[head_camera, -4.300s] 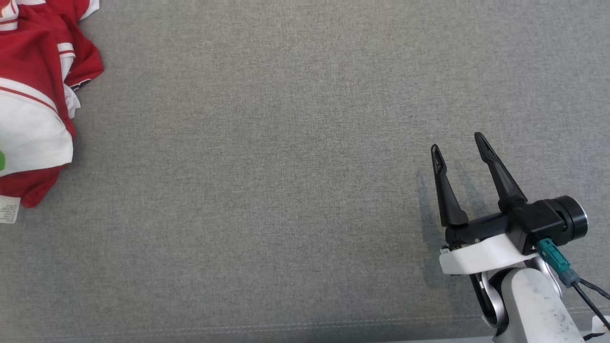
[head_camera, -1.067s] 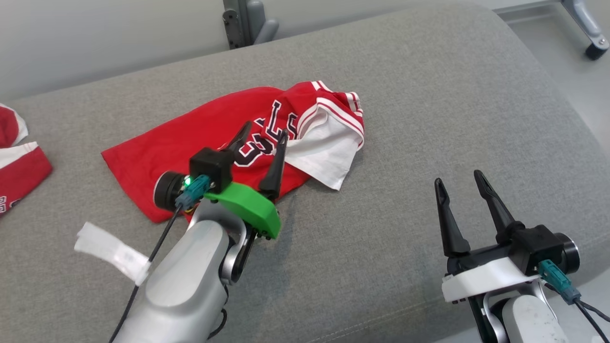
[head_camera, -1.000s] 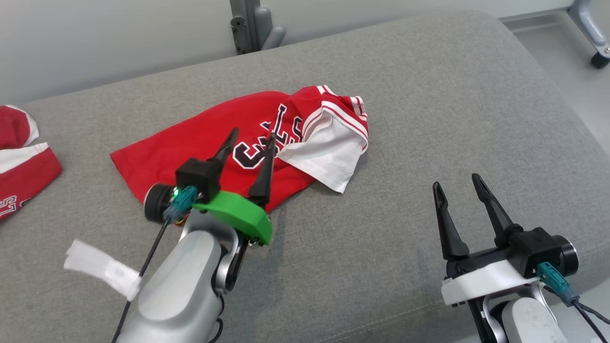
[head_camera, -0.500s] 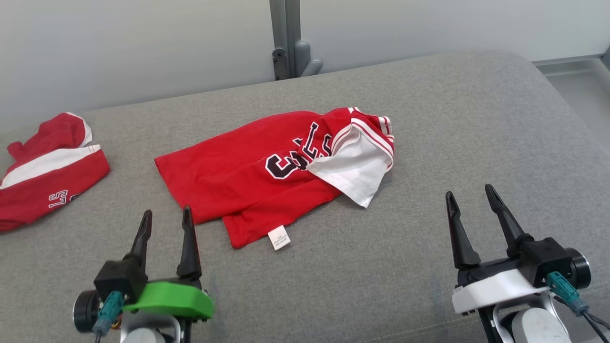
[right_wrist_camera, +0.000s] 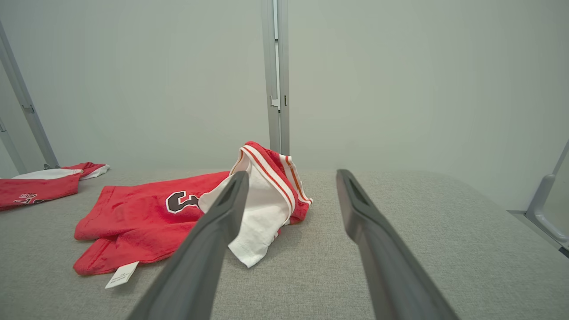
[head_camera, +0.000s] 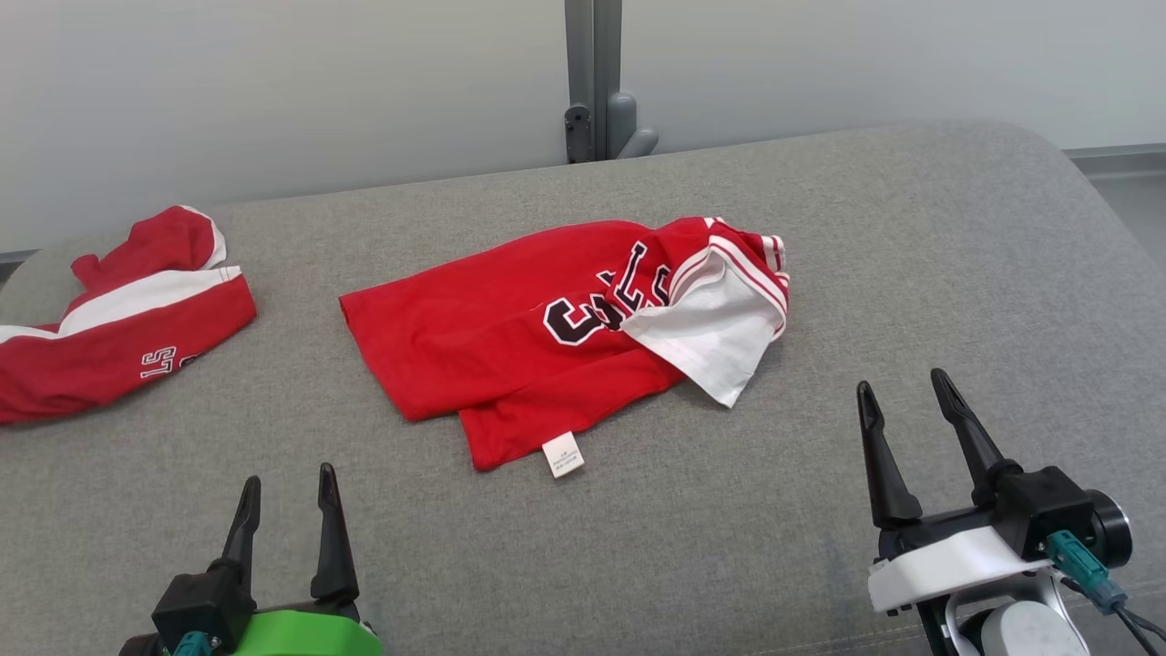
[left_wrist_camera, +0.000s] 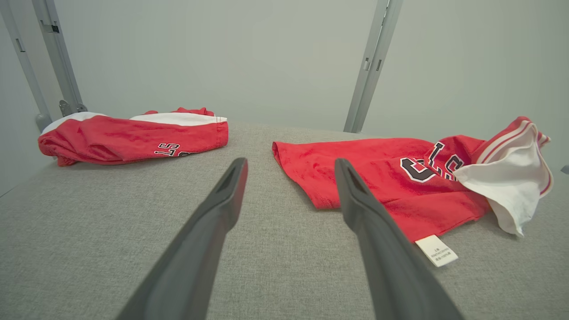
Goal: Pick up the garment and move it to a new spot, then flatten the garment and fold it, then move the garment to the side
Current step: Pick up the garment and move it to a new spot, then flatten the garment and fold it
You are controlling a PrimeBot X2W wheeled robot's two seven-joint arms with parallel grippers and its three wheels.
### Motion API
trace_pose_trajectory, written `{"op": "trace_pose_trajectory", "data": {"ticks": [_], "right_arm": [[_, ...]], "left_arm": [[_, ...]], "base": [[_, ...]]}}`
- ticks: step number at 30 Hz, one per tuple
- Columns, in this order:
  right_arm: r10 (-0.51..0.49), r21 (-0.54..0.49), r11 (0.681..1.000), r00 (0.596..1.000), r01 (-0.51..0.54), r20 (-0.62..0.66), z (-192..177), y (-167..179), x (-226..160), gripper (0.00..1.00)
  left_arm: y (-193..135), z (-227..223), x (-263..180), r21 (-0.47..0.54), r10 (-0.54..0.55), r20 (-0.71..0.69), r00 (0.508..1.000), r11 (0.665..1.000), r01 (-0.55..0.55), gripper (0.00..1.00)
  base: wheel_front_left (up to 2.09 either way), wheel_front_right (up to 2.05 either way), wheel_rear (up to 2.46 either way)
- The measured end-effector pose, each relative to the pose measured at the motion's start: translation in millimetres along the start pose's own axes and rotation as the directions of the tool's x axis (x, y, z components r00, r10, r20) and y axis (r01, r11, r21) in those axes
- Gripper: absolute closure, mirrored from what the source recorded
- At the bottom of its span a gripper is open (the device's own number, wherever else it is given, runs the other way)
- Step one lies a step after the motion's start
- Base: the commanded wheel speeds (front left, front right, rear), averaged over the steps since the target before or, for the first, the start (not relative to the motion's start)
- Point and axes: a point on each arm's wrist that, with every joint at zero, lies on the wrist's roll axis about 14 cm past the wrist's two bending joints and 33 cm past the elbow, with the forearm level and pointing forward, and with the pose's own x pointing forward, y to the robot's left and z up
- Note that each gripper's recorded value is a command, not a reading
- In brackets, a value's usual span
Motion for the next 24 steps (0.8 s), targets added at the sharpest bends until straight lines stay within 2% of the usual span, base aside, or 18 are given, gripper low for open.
{"op": "trace_pose_trajectory", "data": {"ticks": [24], "right_arm": [[0.02, -0.002, 1.0, 0.999, -0.02, -0.043, -15.1, 5.4, 4.4, 0.0]], "left_arm": [[0.6, -5.6, -3.2, -0.003, 0.004, -0.017, 1.0, 1.0, -0.004, 0.0]], "base": [[0.0, 0.0, 0.0]]}}
